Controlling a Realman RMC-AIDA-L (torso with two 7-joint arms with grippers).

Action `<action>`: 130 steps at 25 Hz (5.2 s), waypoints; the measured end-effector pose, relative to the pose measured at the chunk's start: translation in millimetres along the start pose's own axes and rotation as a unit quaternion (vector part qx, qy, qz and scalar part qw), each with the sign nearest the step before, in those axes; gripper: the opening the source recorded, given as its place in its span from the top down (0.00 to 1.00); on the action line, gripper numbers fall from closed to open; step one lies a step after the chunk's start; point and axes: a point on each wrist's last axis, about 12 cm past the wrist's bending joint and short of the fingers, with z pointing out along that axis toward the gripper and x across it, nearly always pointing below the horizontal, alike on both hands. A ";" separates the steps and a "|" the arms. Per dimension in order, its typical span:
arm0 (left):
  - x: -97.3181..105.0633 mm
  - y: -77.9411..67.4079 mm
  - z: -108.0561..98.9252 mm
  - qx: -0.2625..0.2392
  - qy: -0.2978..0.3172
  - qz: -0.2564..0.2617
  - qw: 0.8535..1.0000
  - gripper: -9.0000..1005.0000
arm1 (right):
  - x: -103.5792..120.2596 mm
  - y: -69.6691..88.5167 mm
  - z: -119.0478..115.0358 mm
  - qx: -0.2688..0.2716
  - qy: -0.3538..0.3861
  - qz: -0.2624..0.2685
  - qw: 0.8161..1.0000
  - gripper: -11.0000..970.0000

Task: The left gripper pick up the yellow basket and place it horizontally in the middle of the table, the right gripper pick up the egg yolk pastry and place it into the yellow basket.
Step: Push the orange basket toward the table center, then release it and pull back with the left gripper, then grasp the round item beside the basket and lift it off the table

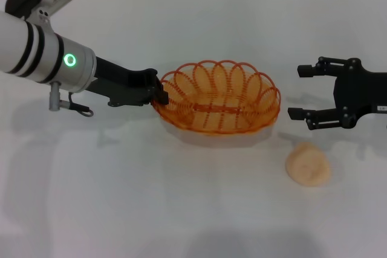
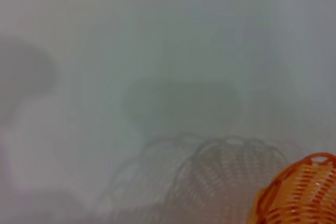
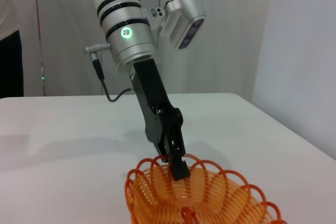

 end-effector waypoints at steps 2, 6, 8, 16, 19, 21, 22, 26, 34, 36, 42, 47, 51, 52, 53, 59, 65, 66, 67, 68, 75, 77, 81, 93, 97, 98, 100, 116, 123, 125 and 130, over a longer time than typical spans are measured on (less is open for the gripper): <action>1.7 1.5 1.7 0.000 -0.006 -0.007 1.000 0.86 | -0.6 0.0 -1.8 0.002 0.000 -0.003 1.000 0.16; 6.0 7.8 1.8 0.010 -0.013 -0.024 1.000 0.85 | 0.0 1.1 -3.8 0.006 0.000 -0.004 1.000 0.17; 7.7 10.3 1.6 0.012 -0.014 -0.027 0.999 0.84 | 0.1 1.0 -3.6 0.007 0.000 -0.005 1.000 0.17; 11.0 15.4 3.2 0.013 -0.009 -0.039 0.999 0.81 | -1.5 1.8 0.8 0.004 -0.002 -0.011 1.000 0.17; 11.0 15.7 2.6 0.015 -0.010 -0.041 0.999 0.80 | -2.0 1.7 1.4 0.002 -0.002 -0.012 1.000 0.17; 11.2 16.7 2.2 0.014 -0.010 -0.042 0.999 0.79 | -2.4 1.4 1.3 0.002 -0.002 -0.013 1.000 0.17; 11.3 17.0 1.9 0.012 -0.010 -0.041 0.999 0.78 | -2.6 1.2 1.1 0.003 -0.002 -0.013 1.000 0.17; 12.1 18.7 1.4 0.009 -0.010 -0.039 0.999 0.70 | -2.3 0.8 0.4 0.006 -0.002 -0.013 1.000 0.17; 14.7 22.3 -1.1 -0.003 -0.002 -0.028 1.000 0.43 | -3.3 -0.1 0.8 0.007 -0.002 -0.014 1.000 0.18; 15.1 22.9 -1.6 -0.005 0.000 -0.022 1.000 0.37 | -3.5 0.0 1.1 0.007 -0.004 -0.014 1.000 0.18; 13.0 26.3 -17.4 -0.008 -0.018 0.013 1.000 0.20 | -4.6 2.8 2.3 0.001 -0.010 -0.005 1.000 0.18; 13.4 30.8 -42.6 0.001 -0.056 0.080 0.995 0.17 | -3.3 6.8 -3.1 0.008 -0.014 0.008 1.000 0.18; 28.8 54.9 -64.4 0.035 -0.133 0.178 0.974 0.17 | -1.5 11.8 -10.2 0.014 -0.027 0.019 0.999 0.18; 33.9 60.8 -67.8 0.045 -0.154 0.206 0.965 0.16 | -0.5 13.6 -12.2 0.015 -0.031 0.022 0.999 0.18; 38.0 64.6 -70.0 0.055 -0.170 0.231 0.956 0.16 | 0.3 14.7 -13.5 0.016 -0.033 0.025 0.999 0.18; 61.4 78.4 -74.0 0.101 -0.205 0.344 0.911 0.16 | 9.4 24.1 -22.1 0.024 -0.039 0.041 0.998 0.19; 82.8 96.5 -77.2 0.150 -0.144 0.430 0.879 0.16 | 12.4 30.5 -27.0 0.022 -0.049 0.048 0.997 0.19; 85.5 99.0 -77.8 0.155 -0.144 0.443 0.871 0.16 | 12.8 31.7 -27.7 0.020 -0.050 0.049 0.997 0.19; 89.0 102.2 -78.8 0.162 -0.146 0.458 0.862 0.17 | 13.0 33.0 -28.4 0.017 -0.050 0.049 0.997 0.19; 91.8 104.7 -80.0 0.166 -0.148 0.471 0.854 0.17 | 13.1 33.9 -28.7 0.014 -0.051 0.049 0.997 0.19; 104.4 121.9 -88.8 0.152 -0.178 0.500 0.834 0.17 | 12.3 40.4 -31.6 -0.030 -0.012 0.044 0.999 0.19; 106.2 123.2 -87.5 0.151 -0.182 0.501 0.832 0.17 | 10.2 39.9 -32.0 -0.043 0.015 0.050 0.998 0.19; 105.8 122.2 -84.9 0.152 -0.184 0.503 0.831 0.17 | 6.3 33.8 -30.2 -0.053 0.066 0.072 0.994 0.19; 101.6 118.5 -75.5 0.152 -0.192 0.498 0.832 0.17 | 14.5 27.8 -20.0 -0.043 0.111 0.086 0.989 0.20; 101.6 118.2 -74.2 0.150 -0.193 0.499 0.832 0.17 | 17.0 29.0 -17.8 -0.046 0.119 0.093 0.988 0.26; 101.7 118.1 -74.0 0.150 -0.193 0.499 0.832 0.17 | 17.5 28.8 -17.7 -0.045 0.120 0.095 0.987 0.28; 101.9 117.8 -73.4 0.150 -0.193 0.499 0.831 0.17 | 18.2 28.6 -17.5 -0.043 0.121 0.098 0.987 0.32; 102.7 117.9 -72.7 0.150 -0.191 0.500 0.831 0.17 | 20.8 30.9 -9.4 -0.050 0.131 0.097 0.985 0.86; 103.5 118.8 -73.2 0.149 -0.192 0.499 0.832 0.17 | 18.8 30.8 -8.7 -0.053 0.129 0.094 0.986 0.97; 103.9 119.0 -73.0 0.149 -0.192 0.499 0.832 0.17 | 15.6 29.0 -10.0 -0.054 0.124 0.092 0.987 0.97; 104.4 119.6 -73.3 0.147 -0.193 0.503 0.830 0.17 | 7.5 21.8 -14.8 -0.051 0.113 0.092 0.988 0.97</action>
